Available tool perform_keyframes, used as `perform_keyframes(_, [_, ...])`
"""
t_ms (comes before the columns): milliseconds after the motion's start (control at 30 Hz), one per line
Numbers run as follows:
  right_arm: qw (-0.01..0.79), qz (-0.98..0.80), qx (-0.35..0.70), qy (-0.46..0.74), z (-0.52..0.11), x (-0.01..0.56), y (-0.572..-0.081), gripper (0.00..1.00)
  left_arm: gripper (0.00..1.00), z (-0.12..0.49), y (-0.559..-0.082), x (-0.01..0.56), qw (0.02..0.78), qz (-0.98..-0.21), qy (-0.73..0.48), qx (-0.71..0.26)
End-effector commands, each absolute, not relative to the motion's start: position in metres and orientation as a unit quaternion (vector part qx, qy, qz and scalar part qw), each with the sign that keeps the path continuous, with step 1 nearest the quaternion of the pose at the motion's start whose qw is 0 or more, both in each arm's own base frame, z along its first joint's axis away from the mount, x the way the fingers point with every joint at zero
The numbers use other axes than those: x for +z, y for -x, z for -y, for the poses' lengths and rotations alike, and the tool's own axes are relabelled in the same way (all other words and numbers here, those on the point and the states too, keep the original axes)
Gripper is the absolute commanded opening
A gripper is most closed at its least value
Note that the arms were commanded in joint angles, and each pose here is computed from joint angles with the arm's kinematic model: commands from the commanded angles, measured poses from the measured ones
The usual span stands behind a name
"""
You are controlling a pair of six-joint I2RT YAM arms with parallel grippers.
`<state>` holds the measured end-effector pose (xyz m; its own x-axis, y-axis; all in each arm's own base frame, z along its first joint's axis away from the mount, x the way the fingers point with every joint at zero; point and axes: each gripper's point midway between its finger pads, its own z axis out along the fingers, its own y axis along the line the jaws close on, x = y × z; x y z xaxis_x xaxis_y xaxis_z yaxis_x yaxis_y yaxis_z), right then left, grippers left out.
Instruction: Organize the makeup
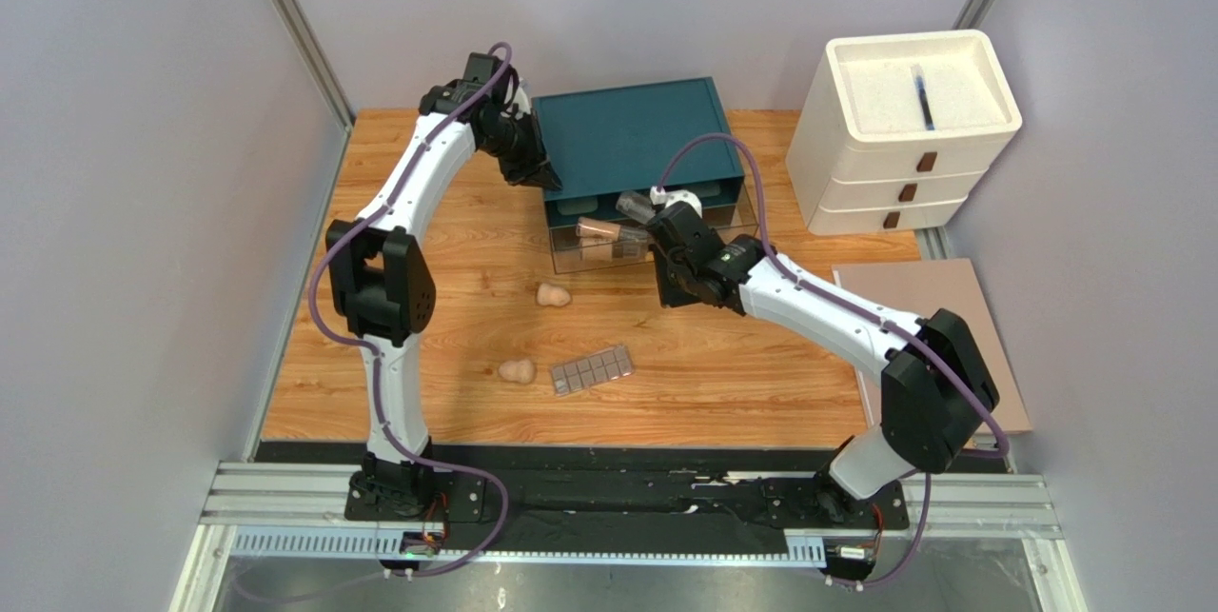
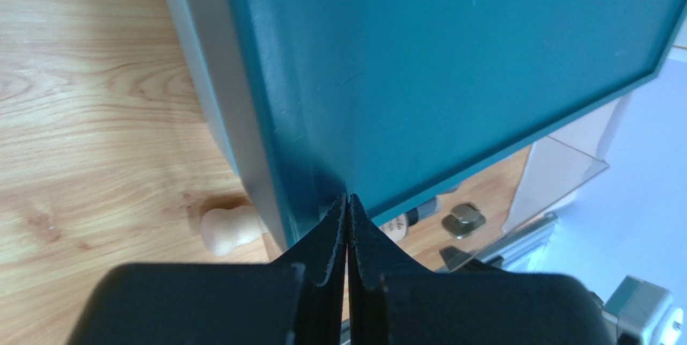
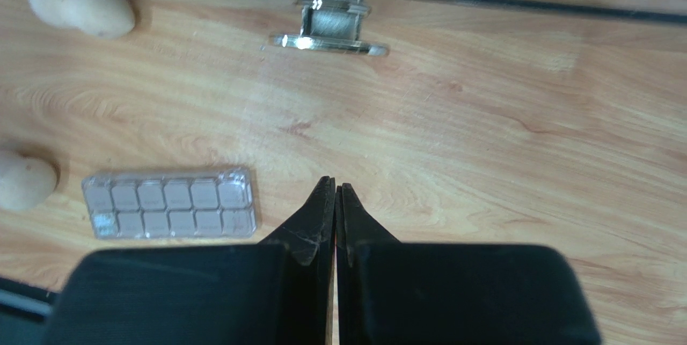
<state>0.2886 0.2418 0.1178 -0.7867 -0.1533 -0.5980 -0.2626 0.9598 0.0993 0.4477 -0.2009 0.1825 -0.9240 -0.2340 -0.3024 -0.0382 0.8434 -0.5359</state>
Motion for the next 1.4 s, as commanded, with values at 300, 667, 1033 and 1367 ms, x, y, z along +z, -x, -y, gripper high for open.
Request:
perform_keyframes(300, [0.434, -0.898, -0.013, 0.072, -0.272, 0.151, -0.396, 0.0, 0.0, 0.19, -0.437, 0.171, 0.145, -0.958, 0.097, -0.227])
perform_keyframes(667, [0.45, -0.892, -0.039, 0.033, -0.27, 0.155, -0.453, 0.0, 0.0, 0.192, -0.427, 0.165, 0.128, -0.959, 0.085, -0.237])
perform_keyframes(1033, [0.407, -0.912, 0.041, -0.03, -0.255, 0.15, -0.41, 0.0, 0.0, 0.197, -0.423, 0.162, 0.117, -0.958, 0.076, -0.252])
perform_keyframes(1367, [0.311, -0.891, 0.238, -0.229, -0.242, 0.11, -0.365, 0.68, 0.0, 0.203, -0.421, 0.159, 0.107, -0.955, 0.068, -0.268])
